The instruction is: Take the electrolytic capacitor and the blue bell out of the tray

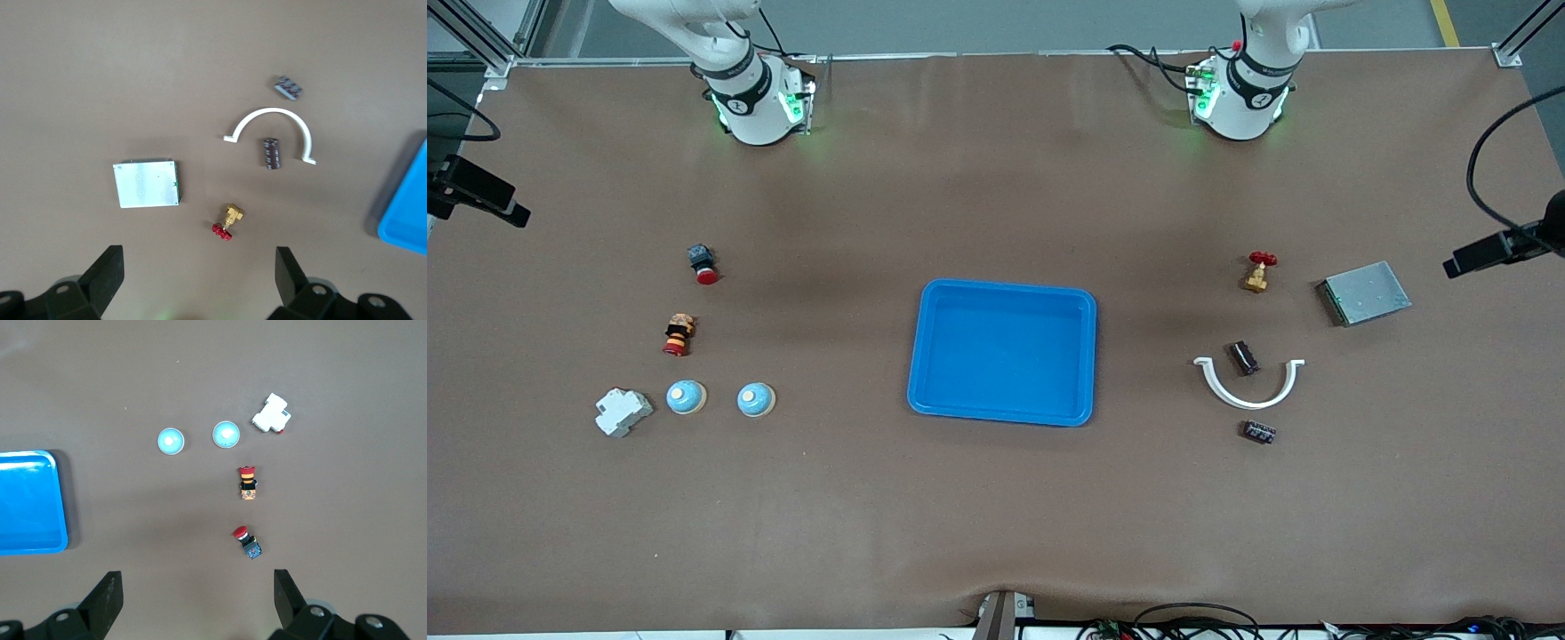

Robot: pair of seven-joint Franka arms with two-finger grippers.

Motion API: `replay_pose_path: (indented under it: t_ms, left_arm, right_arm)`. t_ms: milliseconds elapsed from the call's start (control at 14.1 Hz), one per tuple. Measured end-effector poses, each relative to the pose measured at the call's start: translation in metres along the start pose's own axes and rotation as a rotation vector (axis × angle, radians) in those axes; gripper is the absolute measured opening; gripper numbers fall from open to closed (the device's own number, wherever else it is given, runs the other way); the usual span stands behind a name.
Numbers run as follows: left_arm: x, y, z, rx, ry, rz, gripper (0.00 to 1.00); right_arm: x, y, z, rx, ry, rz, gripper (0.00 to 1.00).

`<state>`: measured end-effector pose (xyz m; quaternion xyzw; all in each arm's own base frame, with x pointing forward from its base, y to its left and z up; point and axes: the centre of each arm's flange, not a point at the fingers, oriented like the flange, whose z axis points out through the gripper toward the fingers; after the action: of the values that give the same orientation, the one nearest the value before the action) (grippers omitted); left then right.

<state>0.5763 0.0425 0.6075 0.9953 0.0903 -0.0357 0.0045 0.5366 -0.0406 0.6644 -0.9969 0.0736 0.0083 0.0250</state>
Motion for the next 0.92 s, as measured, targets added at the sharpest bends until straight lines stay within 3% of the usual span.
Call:
replay_pose_path:
  t_ms: [213,922]
  left_arm:
    - [-0.010,0.004,-0.017,0.001,0.027,0.042,1.00]
    - [0.000,0.007,-0.005,-0.003,0.014,0.066,1.00]
  right_arm:
    - [0.000,0.001,0.000,-0.006,-0.001,-0.047,1.00]
    - [-0.003,0.001,0.002,-0.011,-0.023,-0.077,1.00]
